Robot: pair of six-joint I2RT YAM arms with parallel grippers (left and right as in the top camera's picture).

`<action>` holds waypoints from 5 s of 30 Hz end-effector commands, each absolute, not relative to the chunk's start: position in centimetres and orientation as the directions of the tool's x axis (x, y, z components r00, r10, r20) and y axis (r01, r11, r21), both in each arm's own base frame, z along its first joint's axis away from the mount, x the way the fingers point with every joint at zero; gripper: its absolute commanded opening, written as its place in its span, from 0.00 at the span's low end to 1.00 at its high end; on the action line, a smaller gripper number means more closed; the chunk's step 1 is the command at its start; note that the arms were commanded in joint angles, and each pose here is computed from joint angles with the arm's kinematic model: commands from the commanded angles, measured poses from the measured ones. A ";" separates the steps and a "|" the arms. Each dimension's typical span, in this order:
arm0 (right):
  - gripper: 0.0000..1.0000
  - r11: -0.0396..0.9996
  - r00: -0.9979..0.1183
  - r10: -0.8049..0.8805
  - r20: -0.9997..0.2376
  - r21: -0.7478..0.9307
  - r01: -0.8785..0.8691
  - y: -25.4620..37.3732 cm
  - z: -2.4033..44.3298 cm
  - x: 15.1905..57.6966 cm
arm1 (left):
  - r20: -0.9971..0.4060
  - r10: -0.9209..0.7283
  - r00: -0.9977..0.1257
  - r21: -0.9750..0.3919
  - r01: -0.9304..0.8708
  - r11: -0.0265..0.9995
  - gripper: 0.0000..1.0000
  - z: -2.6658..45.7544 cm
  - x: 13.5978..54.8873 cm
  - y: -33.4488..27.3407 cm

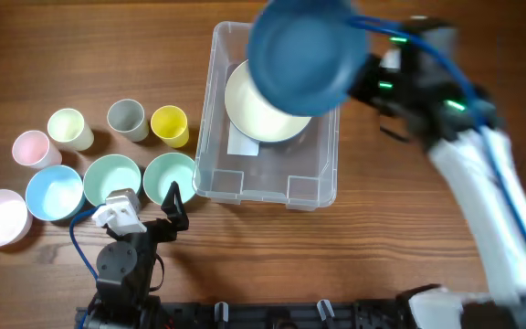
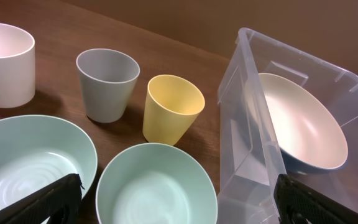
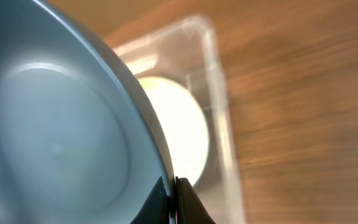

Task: Pack container
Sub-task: 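Lift the blue plate with the right gripper onto the bowl in the bin, then reach the left gripper to the pink bowl and grasp its rim, then carry the pink bowl with the left gripper into the bin's front right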

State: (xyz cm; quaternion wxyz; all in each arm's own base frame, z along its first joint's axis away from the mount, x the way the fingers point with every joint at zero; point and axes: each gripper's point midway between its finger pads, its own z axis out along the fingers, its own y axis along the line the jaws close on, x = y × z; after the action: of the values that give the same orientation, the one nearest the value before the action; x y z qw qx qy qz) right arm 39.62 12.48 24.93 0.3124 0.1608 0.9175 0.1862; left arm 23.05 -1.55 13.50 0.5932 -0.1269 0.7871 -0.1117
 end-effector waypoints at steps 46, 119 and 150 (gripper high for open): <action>1.00 0.545 -0.365 0.814 -0.452 0.372 0.751 -15.0 22.9 37.0 | -0.878 -0.455 -0.149 -0.434 -0.154 0.888 1.00 19.2 22.1 0.3; 1.00 0.545 -0.365 0.813 -0.453 0.373 0.751 -15.0 22.9 37.0 | -0.413 -0.909 0.060 -0.648 -0.720 0.247 0.04 26.2 27.3 27.1; 1.00 0.544 -0.365 0.814 -0.452 0.373 0.751 -15.0 22.9 37.0 | -0.273 0.090 -0.958 -0.273 0.167 0.948 0.09 8.3 32.7 -24.9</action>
State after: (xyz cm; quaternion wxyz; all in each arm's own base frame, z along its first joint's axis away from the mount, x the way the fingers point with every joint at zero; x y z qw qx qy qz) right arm 37.03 -14.74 23.19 0.3050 0.4713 0.8255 0.0587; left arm 33.56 -24.27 8.52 0.1236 0.0386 0.9783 -0.1614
